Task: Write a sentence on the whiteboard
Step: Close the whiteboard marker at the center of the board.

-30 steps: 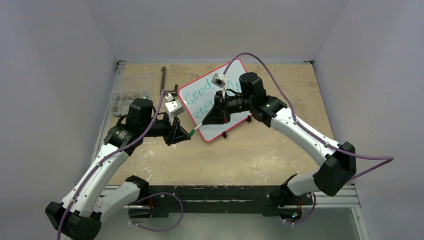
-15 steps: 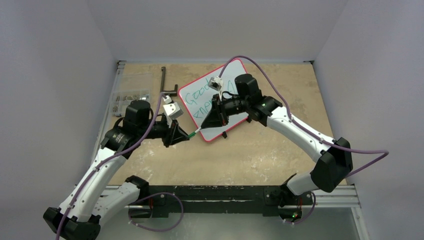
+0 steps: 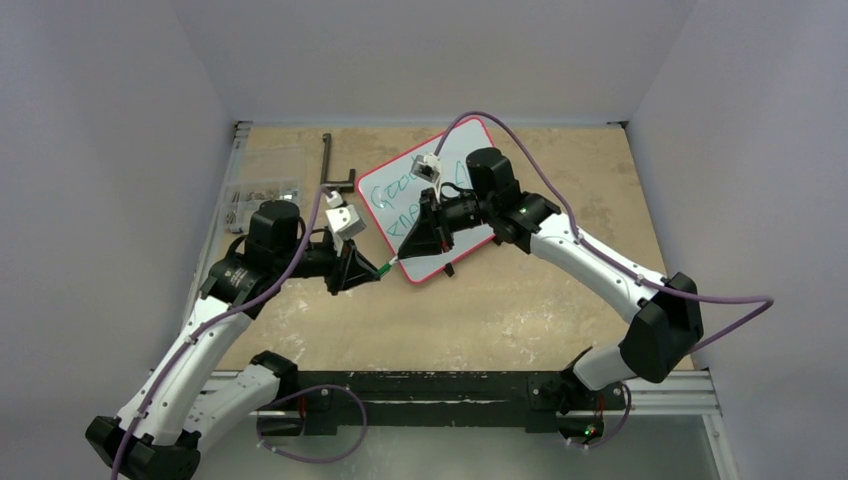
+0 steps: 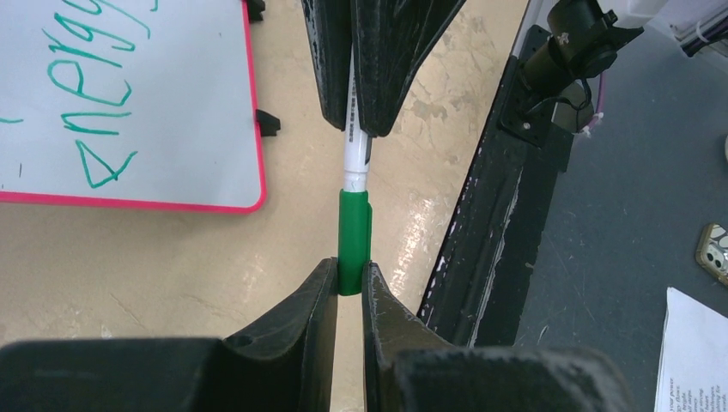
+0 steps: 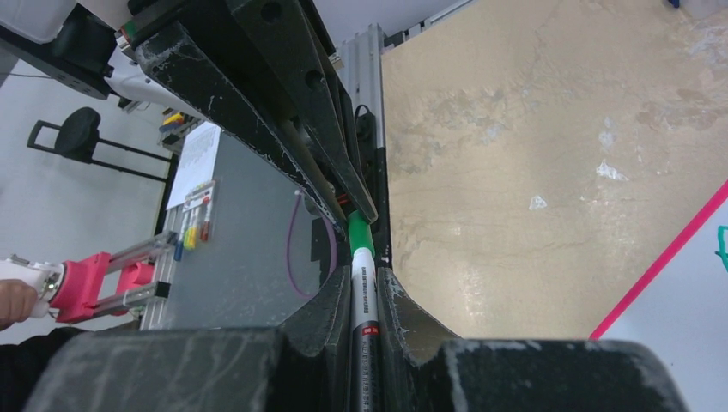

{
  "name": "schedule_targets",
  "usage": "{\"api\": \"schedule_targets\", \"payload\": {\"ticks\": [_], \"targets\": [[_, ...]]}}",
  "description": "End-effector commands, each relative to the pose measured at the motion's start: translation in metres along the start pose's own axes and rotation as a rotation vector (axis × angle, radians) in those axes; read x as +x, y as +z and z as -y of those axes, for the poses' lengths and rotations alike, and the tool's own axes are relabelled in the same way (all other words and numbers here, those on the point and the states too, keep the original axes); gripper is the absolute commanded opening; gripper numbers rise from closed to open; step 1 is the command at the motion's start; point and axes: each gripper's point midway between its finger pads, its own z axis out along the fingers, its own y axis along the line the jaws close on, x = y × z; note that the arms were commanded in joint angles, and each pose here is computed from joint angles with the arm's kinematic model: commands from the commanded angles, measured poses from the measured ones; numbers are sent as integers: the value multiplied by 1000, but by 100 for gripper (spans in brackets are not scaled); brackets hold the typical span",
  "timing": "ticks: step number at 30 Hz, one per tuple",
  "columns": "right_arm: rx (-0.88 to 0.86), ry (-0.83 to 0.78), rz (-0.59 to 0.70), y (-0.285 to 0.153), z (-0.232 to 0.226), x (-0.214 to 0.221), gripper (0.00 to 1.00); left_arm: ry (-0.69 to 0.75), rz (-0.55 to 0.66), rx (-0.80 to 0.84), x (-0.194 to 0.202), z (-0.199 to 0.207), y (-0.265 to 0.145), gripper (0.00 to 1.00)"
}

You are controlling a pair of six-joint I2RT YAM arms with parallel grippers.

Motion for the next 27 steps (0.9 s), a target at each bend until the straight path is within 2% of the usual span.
{"api": "schedule_targets", "payload": {"ticks": [1, 16, 27], "targets": [[-108, -20, 14, 5, -24, -6, 0, 83, 97, 15, -27, 4, -3, 0], [-127, 0, -21, 32, -35, 3, 0, 97, 161, -1, -39, 5, -5, 0], [-76, 178, -7, 61, -38, -3, 0, 150, 241, -109, -60, -9, -12, 0]]}}
